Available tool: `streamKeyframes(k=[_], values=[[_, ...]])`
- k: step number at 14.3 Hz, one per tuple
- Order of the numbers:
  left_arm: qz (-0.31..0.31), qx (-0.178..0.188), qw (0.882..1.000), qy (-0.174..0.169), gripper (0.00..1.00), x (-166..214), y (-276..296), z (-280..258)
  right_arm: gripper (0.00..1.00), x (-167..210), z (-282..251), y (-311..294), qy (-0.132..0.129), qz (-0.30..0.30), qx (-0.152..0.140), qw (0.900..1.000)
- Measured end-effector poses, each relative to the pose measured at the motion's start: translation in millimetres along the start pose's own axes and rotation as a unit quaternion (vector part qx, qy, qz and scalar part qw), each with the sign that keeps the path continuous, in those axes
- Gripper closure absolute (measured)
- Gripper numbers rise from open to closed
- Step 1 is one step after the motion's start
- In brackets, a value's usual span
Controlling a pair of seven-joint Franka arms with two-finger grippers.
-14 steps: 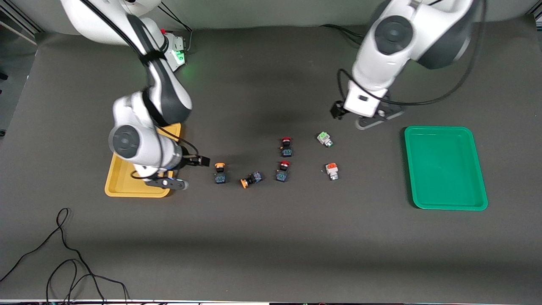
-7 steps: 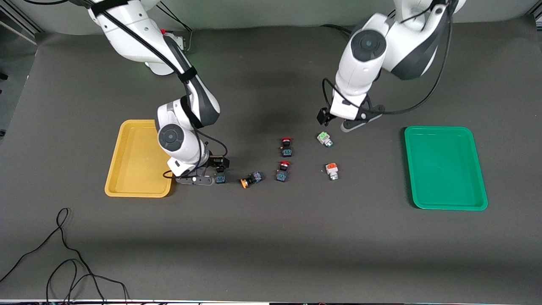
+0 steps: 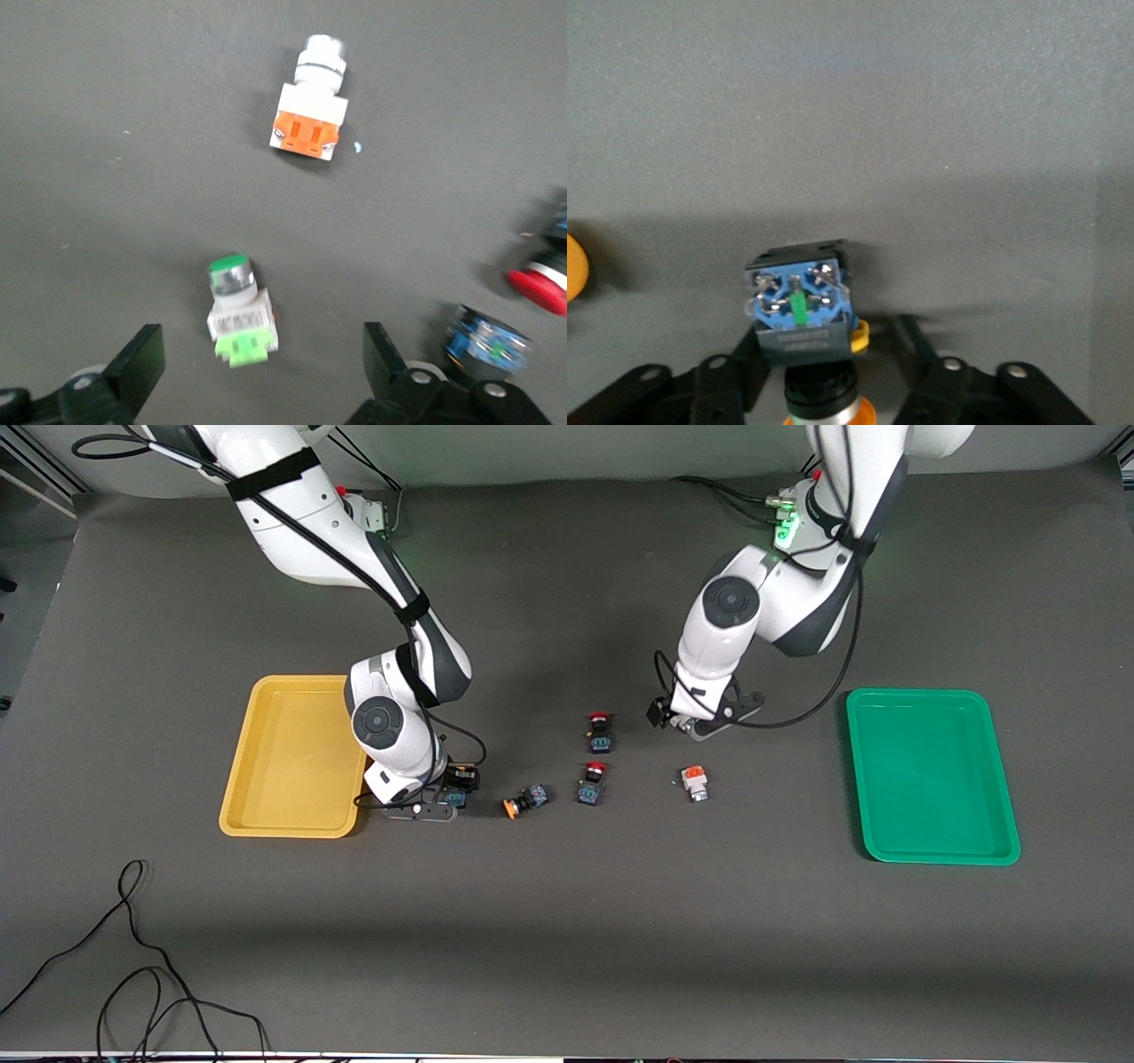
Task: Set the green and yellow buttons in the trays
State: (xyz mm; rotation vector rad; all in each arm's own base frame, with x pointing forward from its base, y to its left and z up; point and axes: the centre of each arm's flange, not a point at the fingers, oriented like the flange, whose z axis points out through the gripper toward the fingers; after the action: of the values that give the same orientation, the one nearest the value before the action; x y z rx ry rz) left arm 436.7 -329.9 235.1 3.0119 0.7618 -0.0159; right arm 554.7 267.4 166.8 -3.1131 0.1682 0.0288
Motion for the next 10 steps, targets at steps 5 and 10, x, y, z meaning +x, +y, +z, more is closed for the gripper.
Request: streamKeyframes(k=[5,10], values=[[0.000,0.016,1.000,0.008,0.00,-10,-4,52,0.57,8,-21,8,-0.009,0.012,-0.001,1.000],[0.000,0.025,1.000,0.005,0.40,-25,-3,61,0.57,34,-140,95,-0.061,0.016,-0.006,0.998]])
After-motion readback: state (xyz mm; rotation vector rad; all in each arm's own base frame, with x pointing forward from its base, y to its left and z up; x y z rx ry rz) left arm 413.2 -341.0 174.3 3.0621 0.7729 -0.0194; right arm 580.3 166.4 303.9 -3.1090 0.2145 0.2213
